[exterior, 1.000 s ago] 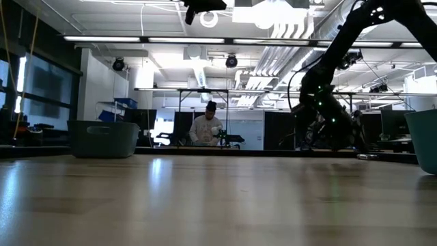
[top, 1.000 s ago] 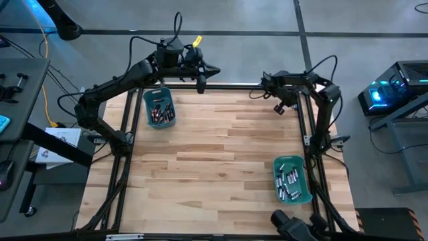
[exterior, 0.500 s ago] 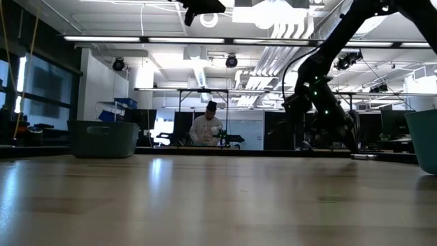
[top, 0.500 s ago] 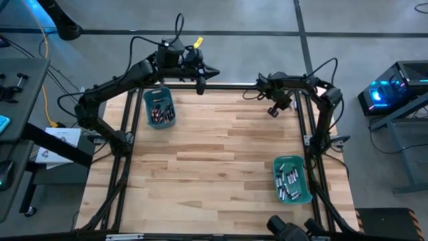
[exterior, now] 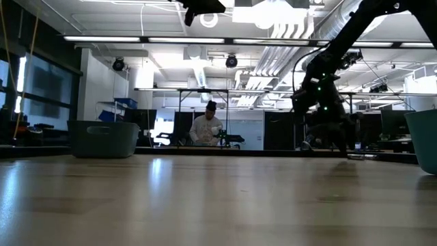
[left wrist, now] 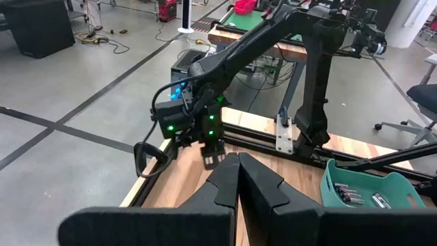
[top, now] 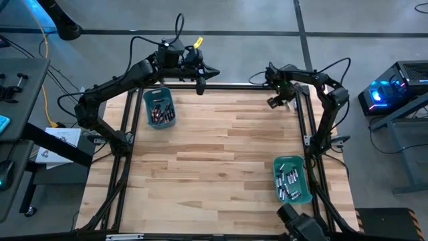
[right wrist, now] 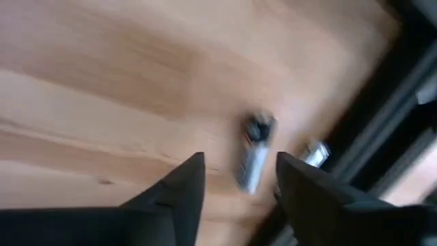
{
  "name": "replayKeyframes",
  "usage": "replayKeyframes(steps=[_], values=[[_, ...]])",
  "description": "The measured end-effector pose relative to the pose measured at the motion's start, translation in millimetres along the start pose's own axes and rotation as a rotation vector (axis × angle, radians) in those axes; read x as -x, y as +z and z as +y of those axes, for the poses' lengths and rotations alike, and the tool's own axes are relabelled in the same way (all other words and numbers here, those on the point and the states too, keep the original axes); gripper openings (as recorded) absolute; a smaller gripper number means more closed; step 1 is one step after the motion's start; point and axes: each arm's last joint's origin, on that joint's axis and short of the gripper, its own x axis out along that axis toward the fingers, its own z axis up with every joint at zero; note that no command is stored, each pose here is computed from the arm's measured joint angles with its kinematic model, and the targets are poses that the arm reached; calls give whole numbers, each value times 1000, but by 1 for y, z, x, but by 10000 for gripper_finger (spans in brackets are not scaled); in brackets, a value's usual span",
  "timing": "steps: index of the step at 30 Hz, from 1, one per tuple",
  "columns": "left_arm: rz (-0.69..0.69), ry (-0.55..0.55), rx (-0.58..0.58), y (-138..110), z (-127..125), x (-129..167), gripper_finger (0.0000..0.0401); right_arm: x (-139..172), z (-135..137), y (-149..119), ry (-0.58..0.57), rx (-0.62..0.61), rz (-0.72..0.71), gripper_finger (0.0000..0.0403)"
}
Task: Sort batteries
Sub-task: Put the silver battery into the green bin
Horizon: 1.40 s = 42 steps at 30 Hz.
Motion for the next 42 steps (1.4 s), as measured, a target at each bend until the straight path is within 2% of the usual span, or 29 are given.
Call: replayKeyframes(steps=[3, 5, 13, 18, 21, 24, 28, 31, 36, 42], values=[[0, 0, 0, 0, 0, 0, 0, 1, -1, 3, 34, 9, -22, 195], [1, 0, 1, 0, 0, 0, 0, 2, -5, 4, 38, -8, -23, 200], [2, 0, 1, 0, 0, 0, 0, 2, -9, 5, 47, -72, -21, 179], [3, -2, 4, 0, -1, 0, 0, 1, -9, 4, 53, -77, -7, 176], [4, -7, 11, 0, -2, -1, 0, 3, -7, 3, 39, -77, 4, 159], [4, -14, 8, 0, -5, -1, 0, 11, 1, -2, -55, -11, -6, 109], [5, -21, 6, 0, -7, -2, 0, 17, 9, -4, -238, 77, -47, 17], [5, -21, 6, 0, -7, -2, 0, 11, 17, -7, -354, 117, -75, 12], [4, -21, 11, 0, -7, -2, 0, -12, 26, -21, -437, 213, -34, 3], [4, -21, 21, 0, -7, -2, 0, -36, 30, -41, -456, 278, 52, 1]])
